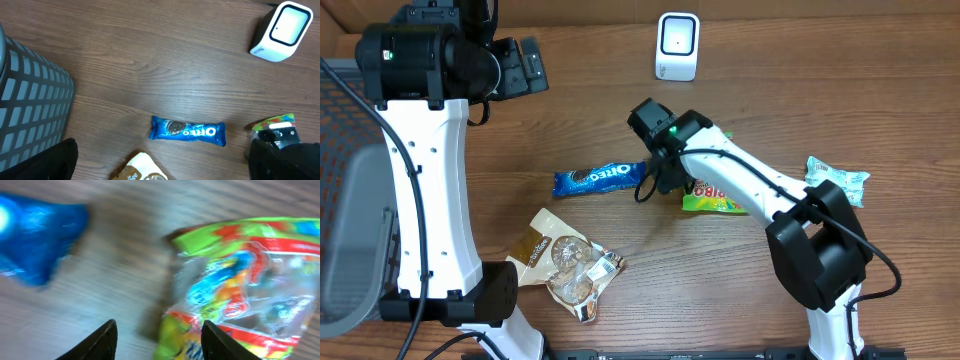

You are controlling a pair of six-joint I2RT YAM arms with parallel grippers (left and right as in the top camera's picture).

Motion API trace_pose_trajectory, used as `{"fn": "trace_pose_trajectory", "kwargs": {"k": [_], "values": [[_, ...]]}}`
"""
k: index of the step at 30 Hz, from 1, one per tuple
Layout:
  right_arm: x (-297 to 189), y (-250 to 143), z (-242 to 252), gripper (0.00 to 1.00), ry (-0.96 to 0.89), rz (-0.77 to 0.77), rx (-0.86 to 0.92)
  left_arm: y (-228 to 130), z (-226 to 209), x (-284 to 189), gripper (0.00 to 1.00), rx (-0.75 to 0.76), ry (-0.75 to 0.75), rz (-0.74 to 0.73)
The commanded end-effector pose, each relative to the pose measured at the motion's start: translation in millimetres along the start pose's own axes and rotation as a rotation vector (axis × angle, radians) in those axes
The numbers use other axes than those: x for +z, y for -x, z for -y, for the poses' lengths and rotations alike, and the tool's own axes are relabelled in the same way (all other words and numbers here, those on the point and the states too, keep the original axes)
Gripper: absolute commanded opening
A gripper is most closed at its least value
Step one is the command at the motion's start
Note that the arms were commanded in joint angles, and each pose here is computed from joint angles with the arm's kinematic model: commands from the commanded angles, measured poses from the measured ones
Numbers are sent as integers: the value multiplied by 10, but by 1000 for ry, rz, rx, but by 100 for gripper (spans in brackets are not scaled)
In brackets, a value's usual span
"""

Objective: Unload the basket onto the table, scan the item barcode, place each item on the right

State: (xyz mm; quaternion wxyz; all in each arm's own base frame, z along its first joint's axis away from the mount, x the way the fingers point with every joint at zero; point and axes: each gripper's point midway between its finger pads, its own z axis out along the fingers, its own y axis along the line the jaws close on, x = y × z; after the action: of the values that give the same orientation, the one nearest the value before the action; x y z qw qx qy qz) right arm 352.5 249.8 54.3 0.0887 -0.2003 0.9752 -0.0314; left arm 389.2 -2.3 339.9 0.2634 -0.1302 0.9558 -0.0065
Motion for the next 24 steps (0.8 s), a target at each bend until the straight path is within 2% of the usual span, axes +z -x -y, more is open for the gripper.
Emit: {"fn": "trace_pose_trajectory", "kwargs": {"k": [1, 5, 9, 14, 17, 24], "values": [[-359, 221, -237, 55, 171, 46, -24, 14, 16, -1, 99, -8, 3, 7], [-790, 338, 5, 56, 166, 52, 57, 14, 16, -1, 100, -8, 3, 7], [-886, 284, 456, 68, 139, 1, 151, 14, 16, -1, 100, -8, 3, 7], [-558, 97, 827, 79, 147, -102, 360, 14, 16, -1, 100, -8, 4, 7], [-313, -9, 788, 80, 204, -143, 384, 14, 16, -1, 100, -8, 3, 7], [166, -254, 699, 79, 197, -178, 343, 14, 16, -1, 100, -8, 3, 7]]}}
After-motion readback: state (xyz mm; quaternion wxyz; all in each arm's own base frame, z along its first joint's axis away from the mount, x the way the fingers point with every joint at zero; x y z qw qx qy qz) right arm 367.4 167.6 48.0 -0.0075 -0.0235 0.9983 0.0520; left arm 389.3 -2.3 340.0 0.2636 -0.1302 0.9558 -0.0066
